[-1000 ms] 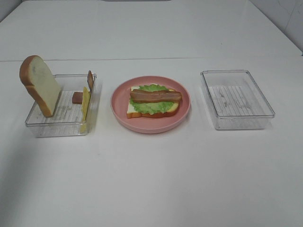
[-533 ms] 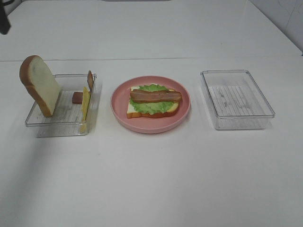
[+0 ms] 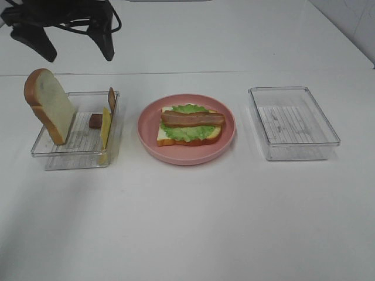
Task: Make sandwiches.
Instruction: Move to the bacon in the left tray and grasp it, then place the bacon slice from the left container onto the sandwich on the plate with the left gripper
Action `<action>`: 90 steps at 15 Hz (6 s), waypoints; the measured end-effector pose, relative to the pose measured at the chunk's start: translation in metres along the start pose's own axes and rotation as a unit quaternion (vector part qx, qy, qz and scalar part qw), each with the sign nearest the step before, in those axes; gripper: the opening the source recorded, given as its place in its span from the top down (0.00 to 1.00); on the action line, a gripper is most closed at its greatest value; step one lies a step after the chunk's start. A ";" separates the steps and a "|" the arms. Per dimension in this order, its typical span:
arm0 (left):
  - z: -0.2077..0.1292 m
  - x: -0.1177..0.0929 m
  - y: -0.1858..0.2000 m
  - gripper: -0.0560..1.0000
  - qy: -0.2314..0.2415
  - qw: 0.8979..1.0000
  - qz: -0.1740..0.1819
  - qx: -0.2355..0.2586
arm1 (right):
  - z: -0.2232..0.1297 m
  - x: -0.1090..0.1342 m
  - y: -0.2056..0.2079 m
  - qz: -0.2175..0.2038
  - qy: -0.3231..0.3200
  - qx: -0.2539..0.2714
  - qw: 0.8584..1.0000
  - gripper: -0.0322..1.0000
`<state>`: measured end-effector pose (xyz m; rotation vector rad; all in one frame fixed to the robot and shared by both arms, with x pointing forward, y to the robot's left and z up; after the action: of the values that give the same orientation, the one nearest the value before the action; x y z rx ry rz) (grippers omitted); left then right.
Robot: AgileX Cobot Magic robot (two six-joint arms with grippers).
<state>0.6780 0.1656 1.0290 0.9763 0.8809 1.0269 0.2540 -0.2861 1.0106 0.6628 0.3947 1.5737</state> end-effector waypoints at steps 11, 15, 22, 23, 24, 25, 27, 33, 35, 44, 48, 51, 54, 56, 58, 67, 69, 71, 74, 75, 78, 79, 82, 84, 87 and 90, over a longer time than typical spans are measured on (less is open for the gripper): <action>0.017 0.016 -0.093 0.02 -0.011 0.999 0.019 0.049 | 0.000 0.000 0.000 0.000 0.000 0.000 1.000 0.04; 0.013 0.025 -0.109 0.02 -0.016 0.997 0.038 0.065 | 0.000 0.000 0.000 0.000 0.000 0.000 1.000 0.04; 0.010 0.029 -0.120 0.11 -0.013 0.996 0.040 0.077 | 0.000 0.000 0.000 0.000 0.000 0.000 1.000 0.04; 0.010 0.031 -0.120 0.11 -0.010 0.996 0.040 0.077 | 0.000 0.000 0.000 0.000 0.000 0.000 1.000 0.04; 0.010 0.031 -0.120 0.12 -0.010 0.996 0.040 0.077 | 0.000 0.000 0.000 0.000 0.000 0.000 1.000 0.04; 0.011 0.031 -0.120 0.13 -0.008 0.996 0.040 0.073 | 0.000 0.000 0.000 0.000 0.000 0.000 1.000 0.04; 0.012 0.031 -0.123 0.13 -0.003 0.997 0.041 0.070 | 0.000 0.000 0.000 0.000 0.000 0.000 1.000 0.04; 0.014 0.031 -0.131 0.22 0.003 0.998 0.036 0.059 | 0.000 0.000 0.000 0.000 0.000 0.000 1.000 0.04; 0.014 0.030 -0.131 0.34 0.004 0.998 0.033 0.059 | 0.000 0.000 0.000 0.000 0.000 0.000 1.000 0.04; 0.020 0.019 -0.132 0.43 0.028 0.999 -0.013 0.034 | 0.000 0.000 0.000 0.001 0.000 0.000 1.000 0.04; 0.017 0.020 -0.132 0.43 0.025 0.999 -0.008 0.044 | 0.000 0.000 0.000 0.001 0.000 0.000 1.000 0.04; 0.017 0.021 -0.132 0.53 0.023 0.999 -0.004 0.046 | 0.000 0.000 0.000 0.001 0.000 0.000 1.000 0.04; 0.017 0.022 -0.132 0.80 0.022 0.999 -0.001 0.046 | 0.000 0.000 0.000 0.001 0.000 0.000 1.000 0.04; 0.017 0.022 -0.132 0.95 0.020 0.999 0.000 0.046 | 0.000 0.000 0.000 0.001 0.000 0.000 1.000 0.04; 0.016 0.022 -0.132 0.95 0.020 0.999 0.000 0.048 | 0.000 0.000 0.000 0.001 0.000 0.000 1.000 0.04; 0.034 -0.010 -0.014 0.95 -0.018 0.999 -0.001 -0.041 | 0.000 0.000 0.000 0.001 0.000 0.000 1.000 0.04; 0.040 -0.041 0.001 0.95 -0.052 0.996 -0.012 -0.069 | 0.000 0.000 0.000 0.001 0.000 0.000 1.000 0.04; 0.043 -0.070 0.013 0.95 -0.077 0.992 -0.033 -0.090 | 0.000 0.000 0.000 0.001 0.000 0.000 1.000 0.04; 0.037 -0.111 0.011 0.95 -0.097 0.988 -0.083 -0.086 | 0.000 0.000 0.000 0.001 0.000 0.000 1.000 0.04; 0.035 -0.121 0.006 0.95 -0.101 0.986 -0.103 -0.079 | 0.000 0.000 0.000 0.001 0.000 0.000 1.000 0.04; 0.029 -0.142 -0.027 0.95 -0.125 0.981 -0.144 -0.047 | 0.000 0.000 0.000 0.001 0.000 0.000 1.000 0.04; 0.028 -0.143 -0.032 0.95 -0.127 0.980 -0.148 -0.042 | 0.000 0.001 0.000 0.002 -0.001 0.000 1.000 0.04; 0.019 -0.161 -0.062 0.95 -0.166 0.968 -0.188 -0.016 | 0.000 0.002 0.000 0.009 -0.003 0.001 1.000 0.04; 0.017 -0.170 -0.068 0.95 -0.175 0.960 -0.220 -0.014 | 0.000 0.002 0.000 0.009 -0.004 0.001 1.000 0.04; 0.020 -0.174 -0.076 0.95 -0.176 0.955 -0.237 -0.023 | 0.000 0.003 0.000 0.011 -0.004 0.001 1.000 0.04; 0.019 -0.161 -0.108 0.95 -0.164 0.962 -0.219 -0.003 | 0.000 0.003 0.000 0.013 -0.005 0.001 1.000 0.04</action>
<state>0.6801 -0.0145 0.9548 0.8628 0.7678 0.4720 0.2537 -0.2831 1.0110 0.6796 0.3828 1.5935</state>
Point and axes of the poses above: a point on each arm's last joint axis where the gripper is mounted, y pointing back along that axis away from the gripper, x along the wrist's bending axis when the last joint is at zero, z = x × y, the point moved 3 cm from there along -y, pointing out along that axis toward the gripper, and after that the axes turned 9 degrees about -y, right-handed, at the moved point
